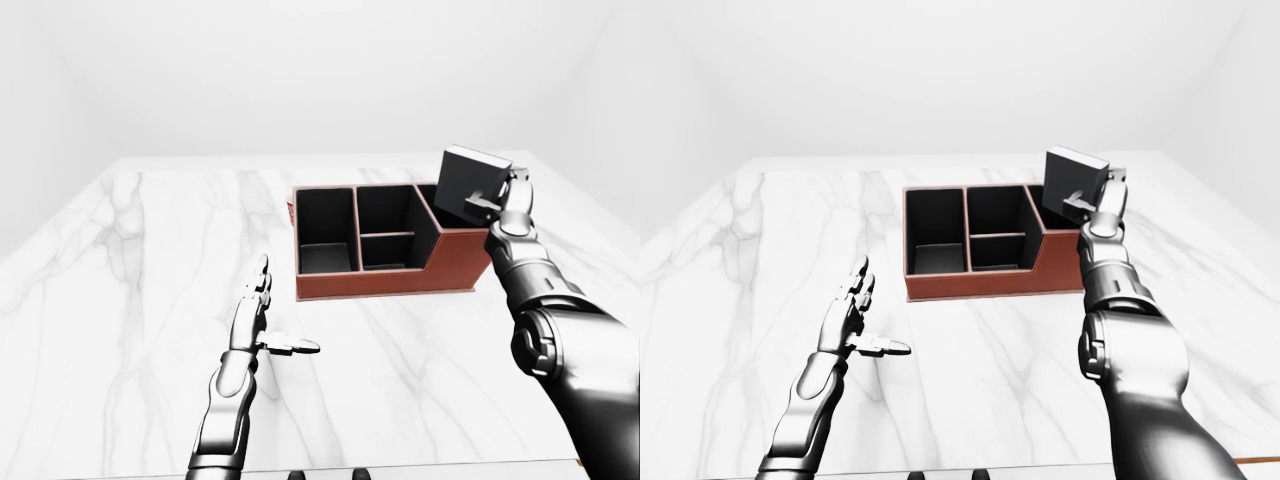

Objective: Pick up the book and place it in the right compartment of the caddy.

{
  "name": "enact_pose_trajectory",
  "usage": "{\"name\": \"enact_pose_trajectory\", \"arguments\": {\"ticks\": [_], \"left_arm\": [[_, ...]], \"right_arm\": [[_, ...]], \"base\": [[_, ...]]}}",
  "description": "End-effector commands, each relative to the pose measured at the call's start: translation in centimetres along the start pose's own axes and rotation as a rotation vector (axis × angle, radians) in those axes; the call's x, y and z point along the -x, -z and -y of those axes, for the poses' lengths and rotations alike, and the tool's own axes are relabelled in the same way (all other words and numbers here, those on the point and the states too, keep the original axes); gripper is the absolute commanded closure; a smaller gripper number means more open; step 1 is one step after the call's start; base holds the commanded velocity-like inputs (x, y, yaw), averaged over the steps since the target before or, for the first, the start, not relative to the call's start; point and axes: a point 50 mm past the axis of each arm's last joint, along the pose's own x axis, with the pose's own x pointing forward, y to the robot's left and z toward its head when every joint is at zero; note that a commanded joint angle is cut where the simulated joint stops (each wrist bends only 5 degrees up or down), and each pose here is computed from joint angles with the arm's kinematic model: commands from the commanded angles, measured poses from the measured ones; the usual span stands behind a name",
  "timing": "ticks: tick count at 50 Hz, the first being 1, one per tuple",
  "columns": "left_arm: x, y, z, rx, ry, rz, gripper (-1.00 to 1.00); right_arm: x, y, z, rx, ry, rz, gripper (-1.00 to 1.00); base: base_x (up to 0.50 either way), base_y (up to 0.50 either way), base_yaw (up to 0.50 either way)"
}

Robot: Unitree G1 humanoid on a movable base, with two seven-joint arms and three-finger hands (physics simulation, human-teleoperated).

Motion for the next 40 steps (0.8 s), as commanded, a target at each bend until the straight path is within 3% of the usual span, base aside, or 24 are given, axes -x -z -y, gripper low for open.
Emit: {"name": "enact_pose_trajectory", "arguments": {"ticks": [1,40], "left_arm": [[-0.1,0.2,-0.1,-0.007,-0.013,-0.002,-1.0],[-0.1,0.1,-0.1,-0.005,-0.012,-0.001,-1.0]], "right_arm": [[-0.1,-1.2,0.1,-0.001,0.007,0.047,1.0],[0.1,0.0,-0.1,0.041,0.006,0.025,1.0]], "base": [[0.0,0.0,0.0],[0.0,0.0,0.0]]}}
